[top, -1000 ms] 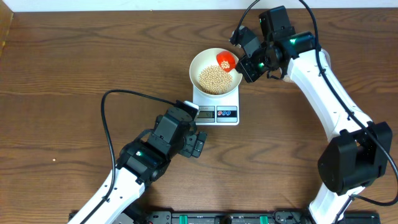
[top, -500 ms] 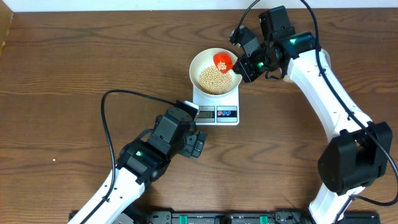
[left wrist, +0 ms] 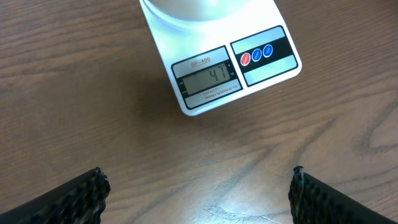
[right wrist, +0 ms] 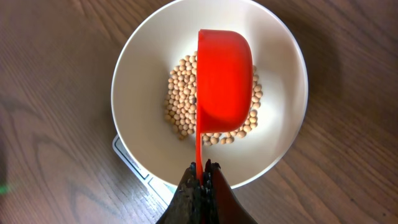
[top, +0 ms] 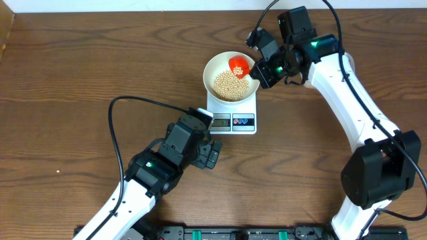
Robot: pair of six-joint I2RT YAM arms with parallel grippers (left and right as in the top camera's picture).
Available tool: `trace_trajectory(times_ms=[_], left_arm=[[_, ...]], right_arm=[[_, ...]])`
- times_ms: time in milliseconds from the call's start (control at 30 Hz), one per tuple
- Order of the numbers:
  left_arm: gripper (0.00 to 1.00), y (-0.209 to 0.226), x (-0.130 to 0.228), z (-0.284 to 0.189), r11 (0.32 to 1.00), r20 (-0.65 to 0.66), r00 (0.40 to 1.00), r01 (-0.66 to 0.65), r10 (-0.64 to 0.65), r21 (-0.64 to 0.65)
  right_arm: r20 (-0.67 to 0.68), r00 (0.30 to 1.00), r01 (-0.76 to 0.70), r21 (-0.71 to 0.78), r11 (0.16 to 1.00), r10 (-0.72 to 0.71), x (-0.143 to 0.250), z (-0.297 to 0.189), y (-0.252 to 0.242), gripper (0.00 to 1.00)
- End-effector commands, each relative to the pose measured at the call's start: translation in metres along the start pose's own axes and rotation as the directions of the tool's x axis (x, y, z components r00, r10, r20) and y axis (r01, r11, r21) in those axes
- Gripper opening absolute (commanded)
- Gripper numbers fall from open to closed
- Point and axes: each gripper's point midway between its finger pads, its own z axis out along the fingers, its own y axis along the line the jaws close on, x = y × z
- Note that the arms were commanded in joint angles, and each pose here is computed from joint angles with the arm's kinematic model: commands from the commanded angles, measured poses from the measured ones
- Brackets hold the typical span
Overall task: Scoop item into bowl and weigh 50g on scale
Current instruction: 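Tilt the red scoop with the right gripper, trickling soybeans into bowl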
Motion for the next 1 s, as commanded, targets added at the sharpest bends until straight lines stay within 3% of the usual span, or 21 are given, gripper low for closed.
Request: trace_trajectory(times_ms=[0, 967], left_arm=[[0.95, 0.0004, -0.0031, -0.0012, 1.0, 0.008, 1.0, -0.004, 0.004, -0.006], [0.95, 0.0004, -0.0032, -0.0012, 1.0, 0.009, 1.0, -0.003, 0.003, -0.006]], right_arm=[[0.025, 1.0, 0.002, -0.015, 1.0, -0.001, -0.0056, -0.0077, 0.0067, 0.01], [0.026, 0.999, 0.019, -0.015, 1.0, -0.018, -0.0059, -0.0075, 0.007, 0.01]])
